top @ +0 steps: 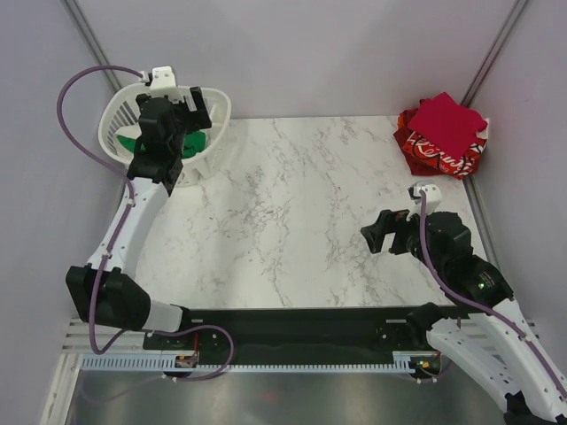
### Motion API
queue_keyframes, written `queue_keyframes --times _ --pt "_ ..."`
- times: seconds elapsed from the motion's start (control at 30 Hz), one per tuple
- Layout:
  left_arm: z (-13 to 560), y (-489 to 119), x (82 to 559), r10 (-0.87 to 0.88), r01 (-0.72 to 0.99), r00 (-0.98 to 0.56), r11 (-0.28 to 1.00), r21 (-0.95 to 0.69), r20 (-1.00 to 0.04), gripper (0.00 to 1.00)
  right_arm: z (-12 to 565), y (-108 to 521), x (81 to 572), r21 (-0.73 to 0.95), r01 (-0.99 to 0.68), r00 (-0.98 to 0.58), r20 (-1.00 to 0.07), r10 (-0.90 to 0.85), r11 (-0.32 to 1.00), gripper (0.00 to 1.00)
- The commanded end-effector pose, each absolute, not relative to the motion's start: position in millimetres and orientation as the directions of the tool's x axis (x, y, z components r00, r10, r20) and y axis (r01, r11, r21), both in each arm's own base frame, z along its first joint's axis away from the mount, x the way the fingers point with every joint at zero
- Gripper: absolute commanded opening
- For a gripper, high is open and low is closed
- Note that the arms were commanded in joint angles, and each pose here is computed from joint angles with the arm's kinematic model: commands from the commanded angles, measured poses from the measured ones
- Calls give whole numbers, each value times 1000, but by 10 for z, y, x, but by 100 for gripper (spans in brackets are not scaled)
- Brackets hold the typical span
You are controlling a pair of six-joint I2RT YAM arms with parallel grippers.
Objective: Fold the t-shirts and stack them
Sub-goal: Grab the tshirt from the pile
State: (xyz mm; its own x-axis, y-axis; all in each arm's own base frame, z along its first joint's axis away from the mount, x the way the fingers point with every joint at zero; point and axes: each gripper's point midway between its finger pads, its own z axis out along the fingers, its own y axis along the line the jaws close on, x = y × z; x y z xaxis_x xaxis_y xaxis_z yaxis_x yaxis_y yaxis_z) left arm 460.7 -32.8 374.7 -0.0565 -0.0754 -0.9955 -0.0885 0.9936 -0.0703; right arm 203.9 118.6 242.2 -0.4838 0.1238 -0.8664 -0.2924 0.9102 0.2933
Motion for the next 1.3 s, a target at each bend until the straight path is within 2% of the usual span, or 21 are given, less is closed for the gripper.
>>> queue_keyframes --times 0.0,0.03,0.1,0.17,0.2,0.23,0.33,0.47,0.5,0.53,0.6,0.63,0.73,0.97,1.27 --pt "3861 -303 4637 -76 -107 -16 991 -74 -997 100 2421 1140 2061 281 -272 -463 -876 131 920 98" --pt "3823 -375 4650 -26 -55 -30 998 -24 -999 100 2418 1136 2060 278 -270 -463 -877 129 922 98" --pt "3749 -262 4715 9 -102 -74 995 17 -997 100 2404 1144 2060 278 -271 -464 -877 128 922 98" --pt "3480 -60 4943 -39 -135 -181 991 -15 -983 100 2401 1143 2053 274 -271 -461 -879 126 923 98" --pt "3507 -7 4978 -120 -151 -236 985 -85 -964 100 2401 1138 2056 273 -267 -460 -879 127 924 98" --pt "3449 -10 5051 -158 -126 -274 984 -127 -949 99 2405 1147 2044 274 -272 -458 -880 126 923 98" --pt "3210 274 5286 -268 -193 -348 958 -211 -898 96 2402 1127 2052 265 -261 -449 -884 127 928 98" --pt "2923 365 5593 -308 -226 -403 946 -233 -862 96 2390 1131 2049 262 -261 -451 -884 123 929 98" --pt "3026 376 5668 -312 -228 -385 944 -239 -869 96 2380 1126 2058 259 -255 -452 -884 122 932 98" --pt "2688 391 5759 -317 -250 -452 942 -223 -834 95 2374 1127 2058 258 -254 -454 -883 121 932 98" --pt "2673 431 5874 -319 -267 -453 940 -214 -833 94 2364 1129 2063 255 -252 -456 -882 118 933 98" --pt "2435 439 5910 -324 -282 -497 938 -203 -805 94 2355 1131 2064 255 -251 -459 -881 117 934 98" --pt "2293 462 5960 -336 -304 -510 932 -199 -792 93 2335 1135 2070 255 -247 -464 -878 116 935 98" --pt "1489 490 5904 -333 -337 -636 931 -139 -696 92 2292 1146 2086 247 -243 -477 -873 106 938 98" --pt "940 514 5939 -295 -316 -711 945 -84 -639 91 2212 1165 2126 234 -232 -499 -862 91 944 98"
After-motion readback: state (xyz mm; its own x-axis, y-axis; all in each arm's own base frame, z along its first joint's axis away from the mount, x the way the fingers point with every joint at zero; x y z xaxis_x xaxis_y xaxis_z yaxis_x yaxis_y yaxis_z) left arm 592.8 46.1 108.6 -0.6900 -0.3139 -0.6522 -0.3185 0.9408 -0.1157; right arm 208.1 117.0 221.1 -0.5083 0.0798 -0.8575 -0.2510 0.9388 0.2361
